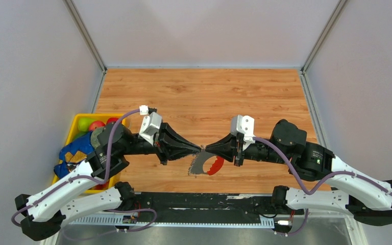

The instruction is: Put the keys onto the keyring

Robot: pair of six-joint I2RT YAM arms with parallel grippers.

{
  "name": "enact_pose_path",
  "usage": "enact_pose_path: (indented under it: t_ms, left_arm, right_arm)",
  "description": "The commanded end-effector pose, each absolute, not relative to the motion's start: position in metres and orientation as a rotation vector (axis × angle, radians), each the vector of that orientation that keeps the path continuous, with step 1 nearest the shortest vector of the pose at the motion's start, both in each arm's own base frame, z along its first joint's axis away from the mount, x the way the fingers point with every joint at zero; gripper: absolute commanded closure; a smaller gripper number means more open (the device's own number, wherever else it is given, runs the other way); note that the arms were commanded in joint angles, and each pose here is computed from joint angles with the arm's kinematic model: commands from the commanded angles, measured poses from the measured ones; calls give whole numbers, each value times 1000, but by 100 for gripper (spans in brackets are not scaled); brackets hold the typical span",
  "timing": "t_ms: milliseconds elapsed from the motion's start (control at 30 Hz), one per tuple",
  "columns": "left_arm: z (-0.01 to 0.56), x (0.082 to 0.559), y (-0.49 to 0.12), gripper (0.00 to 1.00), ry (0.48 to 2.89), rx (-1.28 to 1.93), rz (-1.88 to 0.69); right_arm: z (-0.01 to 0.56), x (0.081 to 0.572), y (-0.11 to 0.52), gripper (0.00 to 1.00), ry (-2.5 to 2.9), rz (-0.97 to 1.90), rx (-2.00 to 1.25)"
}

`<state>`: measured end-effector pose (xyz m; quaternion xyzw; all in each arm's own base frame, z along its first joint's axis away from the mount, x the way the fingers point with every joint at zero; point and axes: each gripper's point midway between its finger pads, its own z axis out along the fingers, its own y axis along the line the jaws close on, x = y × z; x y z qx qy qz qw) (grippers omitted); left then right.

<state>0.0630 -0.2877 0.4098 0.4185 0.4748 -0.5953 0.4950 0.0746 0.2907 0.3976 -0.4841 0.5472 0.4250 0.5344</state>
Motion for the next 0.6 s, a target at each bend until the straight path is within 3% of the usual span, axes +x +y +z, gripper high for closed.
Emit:
enact_pose_path:
  t_ms: [0, 567]
  left_arm:
    - [417, 66, -289, 88, 1164, 1008, -1439]
    - [414, 71, -286, 92, 1167, 991, -1393]
  right_arm:
    - [424, 71, 284, 100, 1248, 1047, -1095]
    - [422, 70, 279, 100, 1239, 1045, -1095]
